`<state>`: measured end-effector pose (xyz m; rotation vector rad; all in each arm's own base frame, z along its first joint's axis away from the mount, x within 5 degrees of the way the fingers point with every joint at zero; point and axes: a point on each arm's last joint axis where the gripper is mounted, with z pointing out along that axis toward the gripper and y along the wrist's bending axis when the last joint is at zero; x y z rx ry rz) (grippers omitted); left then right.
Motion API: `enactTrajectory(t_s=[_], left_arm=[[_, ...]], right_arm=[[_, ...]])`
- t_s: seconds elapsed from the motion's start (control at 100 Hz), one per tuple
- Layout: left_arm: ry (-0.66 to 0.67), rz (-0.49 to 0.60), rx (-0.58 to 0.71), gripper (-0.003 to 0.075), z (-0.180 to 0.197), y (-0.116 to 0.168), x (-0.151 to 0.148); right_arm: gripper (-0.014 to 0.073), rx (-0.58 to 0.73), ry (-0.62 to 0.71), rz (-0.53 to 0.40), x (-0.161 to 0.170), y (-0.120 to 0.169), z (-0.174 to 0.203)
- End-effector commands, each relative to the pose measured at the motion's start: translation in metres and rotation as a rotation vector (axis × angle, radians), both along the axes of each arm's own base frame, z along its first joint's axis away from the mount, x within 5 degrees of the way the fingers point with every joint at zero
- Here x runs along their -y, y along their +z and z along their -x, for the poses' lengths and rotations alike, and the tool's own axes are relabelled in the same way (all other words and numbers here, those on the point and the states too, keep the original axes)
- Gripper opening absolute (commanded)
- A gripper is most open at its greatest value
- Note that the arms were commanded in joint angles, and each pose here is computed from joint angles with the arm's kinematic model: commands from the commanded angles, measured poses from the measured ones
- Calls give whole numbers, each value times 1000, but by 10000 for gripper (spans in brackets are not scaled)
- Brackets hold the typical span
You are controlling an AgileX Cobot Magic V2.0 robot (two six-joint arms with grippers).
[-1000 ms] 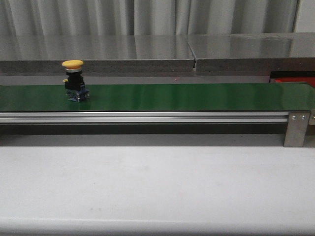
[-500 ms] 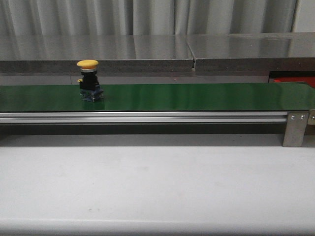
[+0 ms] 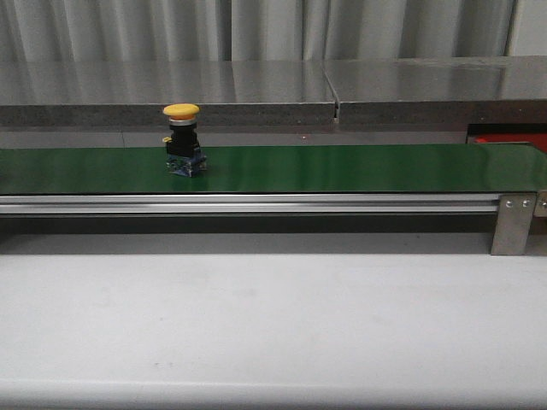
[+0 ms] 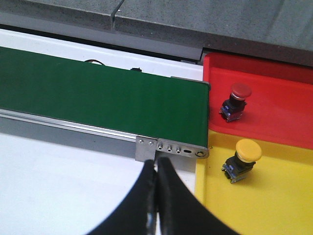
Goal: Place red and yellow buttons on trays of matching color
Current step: 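Set the red button on the belt and open the left gripper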
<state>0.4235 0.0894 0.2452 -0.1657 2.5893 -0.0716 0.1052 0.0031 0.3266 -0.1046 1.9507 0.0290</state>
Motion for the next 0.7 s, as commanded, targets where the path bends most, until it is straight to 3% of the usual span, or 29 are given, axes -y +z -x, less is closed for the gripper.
enactTrajectory(t_s=[0.0,0.11,0.28,0.35,0.41,0.69], left_arm=[[9,-20,130,11,1,34,3],[10,-16,132,143,1,34,3],[13,-17,141,559,0,34,3],[12,-17,151,677,-1,37,4],[9,-19,158,704,-2,40,4],[-68,-58,250,659,8,83,23]], right_arm=[[-118,83,-17,2,1,13,-1],[-118,83,-17,2,1,13,-1],[-118,83,-17,2,1,13,-1],[-118,83,-17,2,1,13,-1],[-118,83,-17,2,1,13,-1],[-118,83,-17,2,1,13,-1]])
